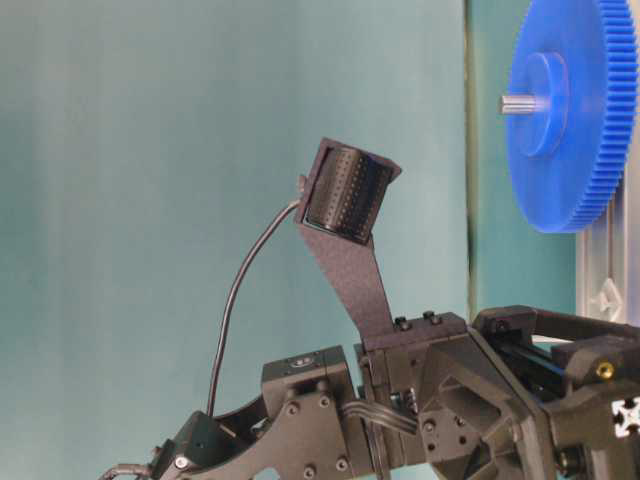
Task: Insert the small gear onto the shaft.
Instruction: 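Lower the left gripper and close it on the gear's hub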
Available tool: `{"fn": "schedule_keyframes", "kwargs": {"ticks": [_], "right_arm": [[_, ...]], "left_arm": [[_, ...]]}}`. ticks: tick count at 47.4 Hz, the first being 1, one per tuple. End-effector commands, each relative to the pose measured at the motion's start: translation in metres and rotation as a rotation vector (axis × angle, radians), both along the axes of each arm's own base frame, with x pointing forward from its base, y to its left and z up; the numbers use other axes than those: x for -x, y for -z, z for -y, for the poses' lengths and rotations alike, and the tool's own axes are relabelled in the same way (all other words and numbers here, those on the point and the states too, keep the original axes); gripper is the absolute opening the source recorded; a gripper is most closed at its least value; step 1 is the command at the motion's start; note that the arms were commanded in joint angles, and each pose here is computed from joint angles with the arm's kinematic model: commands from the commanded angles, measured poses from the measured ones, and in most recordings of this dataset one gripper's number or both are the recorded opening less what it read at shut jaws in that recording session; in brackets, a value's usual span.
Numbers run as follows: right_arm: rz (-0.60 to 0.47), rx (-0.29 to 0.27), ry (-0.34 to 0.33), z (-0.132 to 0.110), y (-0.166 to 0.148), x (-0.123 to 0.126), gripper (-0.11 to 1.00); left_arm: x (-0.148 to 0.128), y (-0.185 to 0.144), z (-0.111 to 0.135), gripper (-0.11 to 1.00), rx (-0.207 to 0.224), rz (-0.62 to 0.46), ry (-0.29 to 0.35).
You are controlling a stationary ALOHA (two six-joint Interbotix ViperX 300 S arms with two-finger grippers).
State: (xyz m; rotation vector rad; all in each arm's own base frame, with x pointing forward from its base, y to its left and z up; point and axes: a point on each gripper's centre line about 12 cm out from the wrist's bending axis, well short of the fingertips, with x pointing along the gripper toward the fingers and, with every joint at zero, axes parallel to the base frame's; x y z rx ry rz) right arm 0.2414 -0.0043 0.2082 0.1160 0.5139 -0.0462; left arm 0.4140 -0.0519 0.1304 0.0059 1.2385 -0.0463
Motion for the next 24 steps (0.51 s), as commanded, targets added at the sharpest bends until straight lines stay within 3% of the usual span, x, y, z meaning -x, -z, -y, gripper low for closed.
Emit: {"fn": "schedule_keyframes", "kwargs": {"ticks": [1,24], "right_arm": [[0.023,-0.010,0.008,0.0004,-0.0063,-0.0030,0.03],[0.025,-0.010,0.006,0.0001,-0.0064,-0.0031,0.03]], "left_arm": [[-0.0044,-0.0093,0.0031,0.93,0.004,0.032,0.004],[-0.0028,-0.0103,0.0040,0.93,0.001,0.020,0.008]]}}
